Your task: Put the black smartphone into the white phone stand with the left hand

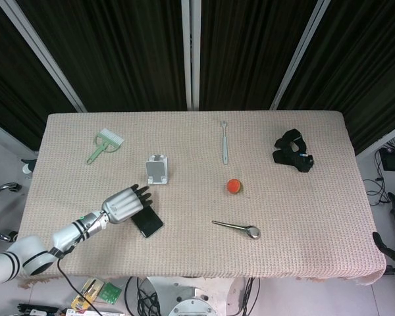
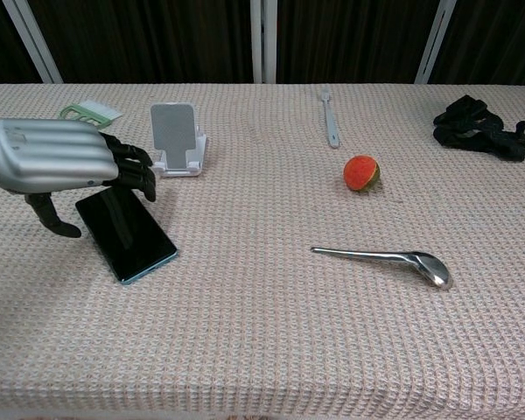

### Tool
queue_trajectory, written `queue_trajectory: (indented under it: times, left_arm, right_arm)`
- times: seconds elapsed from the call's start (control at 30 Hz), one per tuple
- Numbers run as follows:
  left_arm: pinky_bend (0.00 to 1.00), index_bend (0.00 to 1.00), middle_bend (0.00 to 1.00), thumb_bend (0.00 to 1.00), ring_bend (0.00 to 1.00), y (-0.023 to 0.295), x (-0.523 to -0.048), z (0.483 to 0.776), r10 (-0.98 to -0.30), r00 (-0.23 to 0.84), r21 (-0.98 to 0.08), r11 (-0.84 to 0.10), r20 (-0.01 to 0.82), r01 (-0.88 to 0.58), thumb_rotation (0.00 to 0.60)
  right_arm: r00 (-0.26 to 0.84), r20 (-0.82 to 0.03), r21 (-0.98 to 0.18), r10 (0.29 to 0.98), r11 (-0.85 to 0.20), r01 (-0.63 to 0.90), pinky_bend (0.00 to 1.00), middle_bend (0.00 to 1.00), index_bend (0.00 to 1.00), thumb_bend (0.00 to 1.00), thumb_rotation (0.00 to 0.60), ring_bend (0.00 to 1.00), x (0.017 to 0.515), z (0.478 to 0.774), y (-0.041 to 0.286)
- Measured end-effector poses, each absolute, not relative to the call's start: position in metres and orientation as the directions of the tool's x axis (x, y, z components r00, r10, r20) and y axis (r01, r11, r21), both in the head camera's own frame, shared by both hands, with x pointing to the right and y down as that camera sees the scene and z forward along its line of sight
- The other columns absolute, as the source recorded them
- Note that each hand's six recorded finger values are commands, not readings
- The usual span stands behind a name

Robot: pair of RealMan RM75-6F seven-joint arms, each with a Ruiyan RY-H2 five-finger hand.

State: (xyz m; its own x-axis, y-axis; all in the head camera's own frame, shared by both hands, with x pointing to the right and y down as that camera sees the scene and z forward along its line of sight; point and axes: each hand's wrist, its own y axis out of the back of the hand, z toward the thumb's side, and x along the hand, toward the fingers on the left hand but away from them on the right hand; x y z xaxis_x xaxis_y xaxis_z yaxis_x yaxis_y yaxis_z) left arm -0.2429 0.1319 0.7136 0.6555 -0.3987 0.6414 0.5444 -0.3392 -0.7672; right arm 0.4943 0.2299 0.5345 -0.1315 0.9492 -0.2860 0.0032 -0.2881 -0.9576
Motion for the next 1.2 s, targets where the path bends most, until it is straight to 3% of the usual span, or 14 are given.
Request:
queue_trajectory:
  times: [0.67, 1.07, 1.2]
  left_arm:
    - [0.27, 0.22, 0.16, 0.14, 0.11, 0.127, -0.237, 0.725, -0.389, 0.655, -0.761, -0.306, 0.648, 0.572, 0.600]
    - [0.27, 0.34, 0.17, 0.14, 0.11, 0.126, -0.239, 0.728, -0.386, 0.657, -0.761, -0.291, 0.648, 0.580, 0.600]
    - [0.28, 0.41, 0.22, 0.14, 0.12, 0.125, -0.238, 0.726, -0.392, 0.666, -0.772, -0.282, 0.635, 0.570, 0.600]
  right_arm:
    - [-0.102, -0.267, -0.963, 0.958, -0.268, -0.004, 0.00, 0.00, 0.00, 0.18, 0.600, 0.00, 0.494, 0.532, 0.232]
    - [-0.084, -0.285, -0.958, 0.955, -0.287, -0.004, 0.00, 0.00, 0.00, 0.18, 0.600, 0.00, 0.492, 0.536, 0.231]
    - [-0.088, -0.289, -0.957, 0.953, -0.290, -0.005, 0.00, 0.00, 0.00, 0.18, 0.600, 0.00, 0.492, 0.536, 0.231]
